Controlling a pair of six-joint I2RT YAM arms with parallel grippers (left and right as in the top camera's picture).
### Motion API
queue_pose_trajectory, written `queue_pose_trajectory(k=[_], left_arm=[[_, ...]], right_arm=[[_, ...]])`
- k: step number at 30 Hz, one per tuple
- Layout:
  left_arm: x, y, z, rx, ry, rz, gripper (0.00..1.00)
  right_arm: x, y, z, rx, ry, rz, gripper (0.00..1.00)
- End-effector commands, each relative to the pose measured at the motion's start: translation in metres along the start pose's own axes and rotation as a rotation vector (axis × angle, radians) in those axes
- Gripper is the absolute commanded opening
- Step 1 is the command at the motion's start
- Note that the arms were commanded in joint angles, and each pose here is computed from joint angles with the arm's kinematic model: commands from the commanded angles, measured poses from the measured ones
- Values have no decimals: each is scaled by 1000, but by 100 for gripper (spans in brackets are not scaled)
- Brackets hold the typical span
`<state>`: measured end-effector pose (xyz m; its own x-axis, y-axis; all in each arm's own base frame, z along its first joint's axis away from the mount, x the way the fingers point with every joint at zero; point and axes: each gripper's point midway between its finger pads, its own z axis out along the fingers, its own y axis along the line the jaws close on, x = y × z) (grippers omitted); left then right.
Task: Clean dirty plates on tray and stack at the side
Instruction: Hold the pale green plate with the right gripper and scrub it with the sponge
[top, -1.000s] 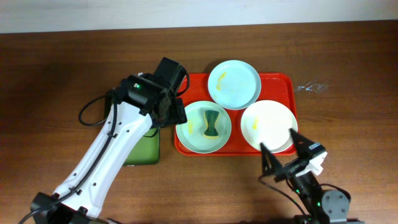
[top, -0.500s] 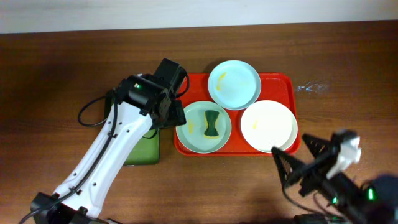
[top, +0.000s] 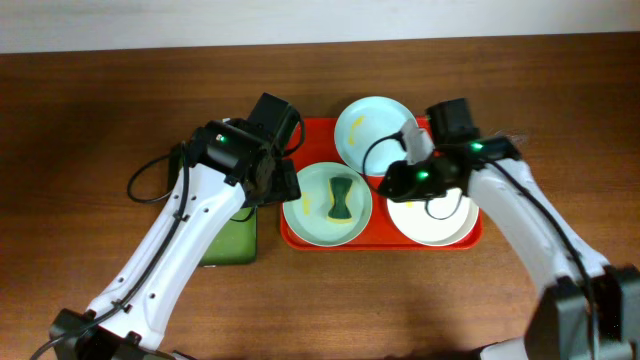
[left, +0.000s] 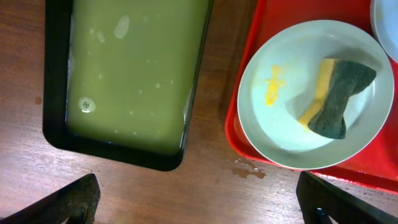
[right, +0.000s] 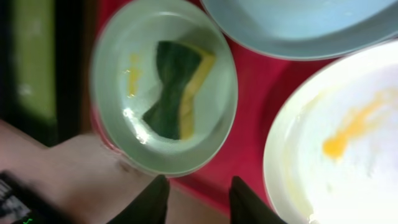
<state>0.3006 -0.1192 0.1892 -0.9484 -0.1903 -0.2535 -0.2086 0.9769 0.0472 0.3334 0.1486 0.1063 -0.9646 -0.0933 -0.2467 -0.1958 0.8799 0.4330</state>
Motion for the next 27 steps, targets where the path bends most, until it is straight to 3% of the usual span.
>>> queue_pose_trajectory(k=[1, 4, 12, 15, 18, 23, 25, 27], left_arm=[[-1, 0, 2, 0, 5, 9, 99], [-1, -1, 2, 3, 2, 8, 99], [-4, -8, 2, 37, -4, 3, 99], [-1, -12, 2, 61, 15, 4, 99], [-3, -25, 1, 125, 14, -1, 99], [-2, -45, 15, 182, 59, 81, 99], [3, -60, 25, 232, 106, 128, 100], [4, -71, 37, 260, 137, 149, 79]], right_arm=[[-3, -25, 35, 107, 38, 57, 35], [-9, -20, 64, 35, 51, 14, 35], [-2, -32, 92, 73, 92, -14, 34], [1, -34, 95, 75, 102, -9, 28], [3, -35, 96, 76, 111, -6, 5], [4, -36, 98, 77, 113, -4, 4], [6, -37, 99, 77, 114, -4, 8], [7, -37, 99, 77, 119, -2, 8]])
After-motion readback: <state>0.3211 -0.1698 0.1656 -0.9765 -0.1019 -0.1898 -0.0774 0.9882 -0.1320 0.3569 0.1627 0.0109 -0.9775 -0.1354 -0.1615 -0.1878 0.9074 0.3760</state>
